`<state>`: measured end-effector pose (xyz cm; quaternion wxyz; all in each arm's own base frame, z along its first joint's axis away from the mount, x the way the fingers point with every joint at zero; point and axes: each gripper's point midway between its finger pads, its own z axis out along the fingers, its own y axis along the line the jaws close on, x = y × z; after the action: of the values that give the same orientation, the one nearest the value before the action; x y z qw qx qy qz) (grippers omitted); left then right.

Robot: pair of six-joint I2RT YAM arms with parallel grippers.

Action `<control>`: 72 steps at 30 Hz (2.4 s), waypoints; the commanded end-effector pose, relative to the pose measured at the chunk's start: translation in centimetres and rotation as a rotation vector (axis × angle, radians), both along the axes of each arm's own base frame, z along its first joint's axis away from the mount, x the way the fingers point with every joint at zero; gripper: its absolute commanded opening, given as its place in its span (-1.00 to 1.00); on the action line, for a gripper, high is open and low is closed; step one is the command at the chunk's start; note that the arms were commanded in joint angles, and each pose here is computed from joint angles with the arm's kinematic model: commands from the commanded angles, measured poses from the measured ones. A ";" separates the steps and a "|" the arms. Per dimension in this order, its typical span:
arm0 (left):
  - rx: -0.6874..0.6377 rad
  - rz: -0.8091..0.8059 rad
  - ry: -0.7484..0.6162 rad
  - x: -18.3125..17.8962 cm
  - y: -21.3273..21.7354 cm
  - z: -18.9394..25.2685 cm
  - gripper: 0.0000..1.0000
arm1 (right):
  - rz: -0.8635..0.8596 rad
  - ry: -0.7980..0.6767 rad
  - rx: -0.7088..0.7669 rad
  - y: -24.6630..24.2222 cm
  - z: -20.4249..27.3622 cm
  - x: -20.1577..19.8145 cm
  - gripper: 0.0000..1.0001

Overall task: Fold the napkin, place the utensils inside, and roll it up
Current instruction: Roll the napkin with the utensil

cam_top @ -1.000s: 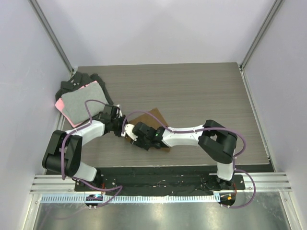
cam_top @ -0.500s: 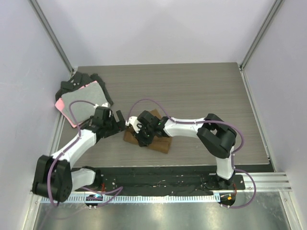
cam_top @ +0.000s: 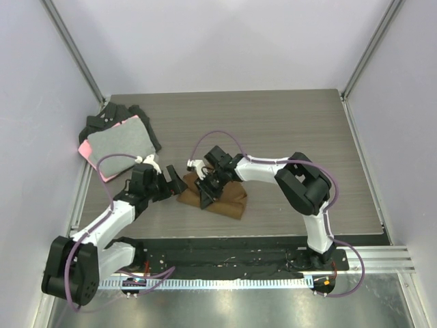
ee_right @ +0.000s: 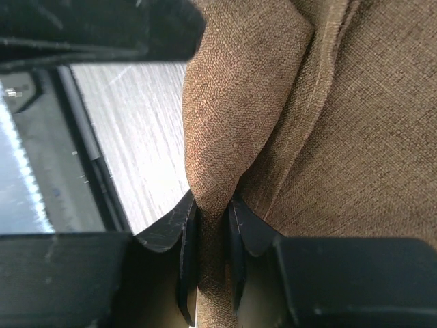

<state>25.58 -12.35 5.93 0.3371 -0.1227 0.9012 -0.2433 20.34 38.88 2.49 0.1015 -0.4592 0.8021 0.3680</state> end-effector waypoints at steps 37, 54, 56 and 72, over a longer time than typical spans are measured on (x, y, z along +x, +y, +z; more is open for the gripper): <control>-0.093 -0.075 0.135 0.7 -2.7 -2.9 -1.00 | -0.123 0.034 0.021 -1.6 4.2 4.4 0.05; -0.117 -0.055 0.329 1.3 -2.7 -3.5 -1.00 | -0.120 -0.811 -0.177 -0.7 4.9 2.2 0.28; -0.123 -0.056 0.334 1.3 -2.7 -3.6 -1.00 | -0.111 -0.813 -0.185 -0.4 4.3 2.4 0.26; -0.146 -0.089 0.290 1.9 -3.2 -2.6 -1.00 | -0.059 -0.668 -0.320 -2.6 -1.6 2.9 0.14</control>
<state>26.96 -15.33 2.65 0.1756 -0.1499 0.9278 -0.2931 22.53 37.50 2.70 0.3320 -0.5467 0.7655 0.0696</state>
